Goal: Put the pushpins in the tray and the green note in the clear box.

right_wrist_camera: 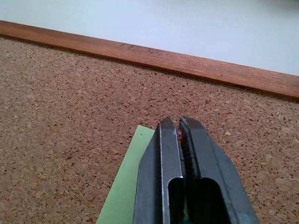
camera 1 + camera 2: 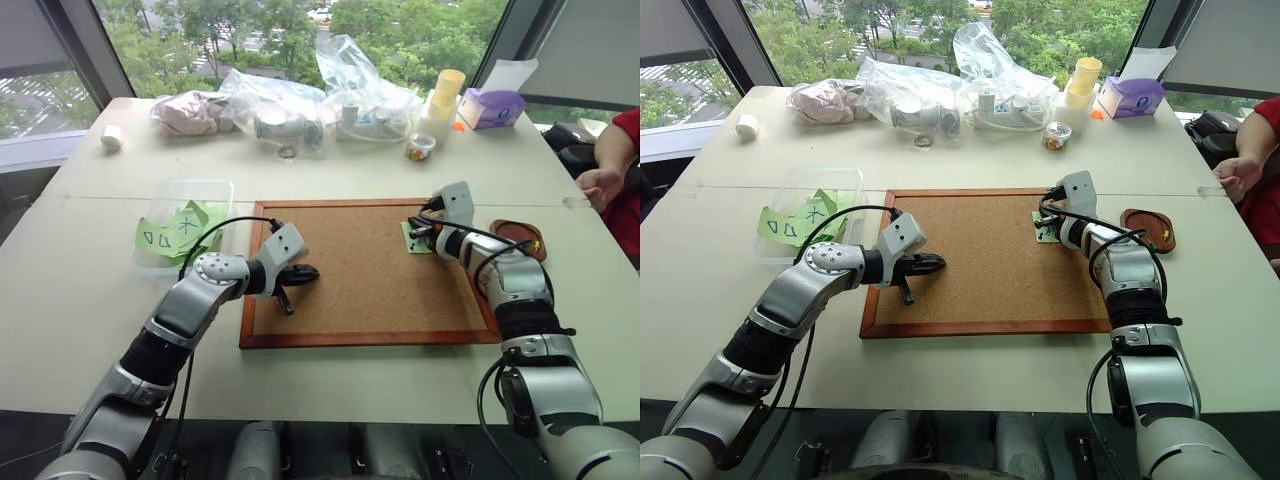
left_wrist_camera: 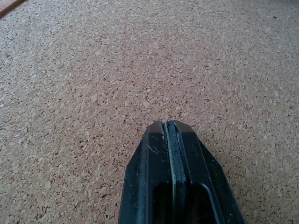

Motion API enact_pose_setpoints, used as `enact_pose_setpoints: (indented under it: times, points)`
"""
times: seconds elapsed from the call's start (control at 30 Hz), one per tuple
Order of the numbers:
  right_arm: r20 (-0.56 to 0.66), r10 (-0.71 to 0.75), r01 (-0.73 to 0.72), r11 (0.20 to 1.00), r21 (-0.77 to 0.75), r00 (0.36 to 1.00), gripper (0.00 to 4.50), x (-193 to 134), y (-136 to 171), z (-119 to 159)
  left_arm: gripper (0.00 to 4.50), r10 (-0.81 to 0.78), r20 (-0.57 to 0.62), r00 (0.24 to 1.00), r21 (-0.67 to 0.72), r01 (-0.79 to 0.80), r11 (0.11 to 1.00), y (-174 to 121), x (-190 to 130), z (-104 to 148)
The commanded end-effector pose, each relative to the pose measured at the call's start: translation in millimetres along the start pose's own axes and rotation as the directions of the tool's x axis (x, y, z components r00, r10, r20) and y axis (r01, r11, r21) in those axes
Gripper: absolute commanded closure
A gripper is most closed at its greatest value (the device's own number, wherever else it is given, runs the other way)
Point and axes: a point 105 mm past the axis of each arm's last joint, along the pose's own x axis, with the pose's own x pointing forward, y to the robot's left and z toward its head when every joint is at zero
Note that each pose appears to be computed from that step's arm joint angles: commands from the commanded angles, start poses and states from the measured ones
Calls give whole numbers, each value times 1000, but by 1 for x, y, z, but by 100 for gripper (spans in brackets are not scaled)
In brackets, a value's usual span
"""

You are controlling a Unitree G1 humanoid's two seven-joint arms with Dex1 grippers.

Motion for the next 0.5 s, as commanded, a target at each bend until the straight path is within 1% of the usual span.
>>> enact_pose_setpoints:
  times: [0.03,0.3,0.5]
  points:
    - [112,-10,12,1000,-11,994,439,-7,-2,26,450,3,1,1000,6,-3,1000,-1,-1,1]
    - [231,-69,67,998,15,970,439,-19,-11,45,450,-10,-8,1000,4,10,1000,-2,2,0]
    - [251,-102,83,993,84,963,439,-22,-16,46,450,-34,-11,999,5,34,999,-6,4,-1]
